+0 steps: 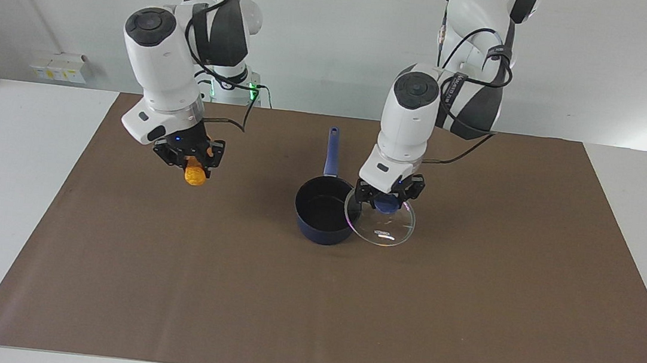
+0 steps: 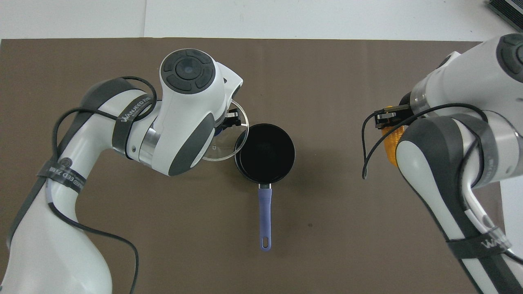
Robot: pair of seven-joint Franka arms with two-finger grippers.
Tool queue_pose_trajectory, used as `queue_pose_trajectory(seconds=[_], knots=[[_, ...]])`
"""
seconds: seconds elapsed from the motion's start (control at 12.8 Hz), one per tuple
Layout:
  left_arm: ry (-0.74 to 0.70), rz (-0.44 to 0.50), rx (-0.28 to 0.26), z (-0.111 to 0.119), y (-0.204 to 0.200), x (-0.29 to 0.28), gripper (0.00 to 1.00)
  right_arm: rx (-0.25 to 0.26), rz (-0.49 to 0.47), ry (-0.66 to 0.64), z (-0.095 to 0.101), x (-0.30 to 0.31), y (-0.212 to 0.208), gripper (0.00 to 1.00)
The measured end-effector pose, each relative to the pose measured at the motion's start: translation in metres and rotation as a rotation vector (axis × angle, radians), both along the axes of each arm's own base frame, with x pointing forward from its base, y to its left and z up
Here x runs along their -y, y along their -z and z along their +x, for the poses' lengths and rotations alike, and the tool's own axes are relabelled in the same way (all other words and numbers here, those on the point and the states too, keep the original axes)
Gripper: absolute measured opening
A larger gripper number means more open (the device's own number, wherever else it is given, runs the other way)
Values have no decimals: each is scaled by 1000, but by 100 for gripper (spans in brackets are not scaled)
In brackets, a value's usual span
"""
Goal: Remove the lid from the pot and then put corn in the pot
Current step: 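Lift the lid aside with the left gripper while the right gripper carries corn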
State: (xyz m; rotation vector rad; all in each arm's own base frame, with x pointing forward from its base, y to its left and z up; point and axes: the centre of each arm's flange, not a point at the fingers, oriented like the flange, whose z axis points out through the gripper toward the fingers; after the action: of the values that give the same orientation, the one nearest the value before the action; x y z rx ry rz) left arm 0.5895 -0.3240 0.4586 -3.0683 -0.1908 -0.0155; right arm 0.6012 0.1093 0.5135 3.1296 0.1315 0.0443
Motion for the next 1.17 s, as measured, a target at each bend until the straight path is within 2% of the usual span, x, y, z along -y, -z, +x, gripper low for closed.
queue_pose_trajectory(seconds=[0.16, 0.39, 0.55, 0.86, 0.94, 1.17], knots=[[-20, 19, -21, 15, 10, -37, 62, 15, 7, 1, -4, -26, -1, 40], [-10, 33, -65, 34, 32, -103, 62, 73, 39, 31, -9, -94, 10, 40], [-8, 33, -58, 38, 46, -148, 62, 110, 72, 48, -13, -145, 26, 40], [6, 14, -10, 15, 82, -229, 62, 185, 160, 93, -16, -225, 78, 40], [19, 11, -11, 6, 88, -247, 62, 191, 173, 87, -17, -240, 95, 40], [60, 28, -16, -12, 97, -291, 62, 160, 159, 80, -18, -249, 127, 40]])
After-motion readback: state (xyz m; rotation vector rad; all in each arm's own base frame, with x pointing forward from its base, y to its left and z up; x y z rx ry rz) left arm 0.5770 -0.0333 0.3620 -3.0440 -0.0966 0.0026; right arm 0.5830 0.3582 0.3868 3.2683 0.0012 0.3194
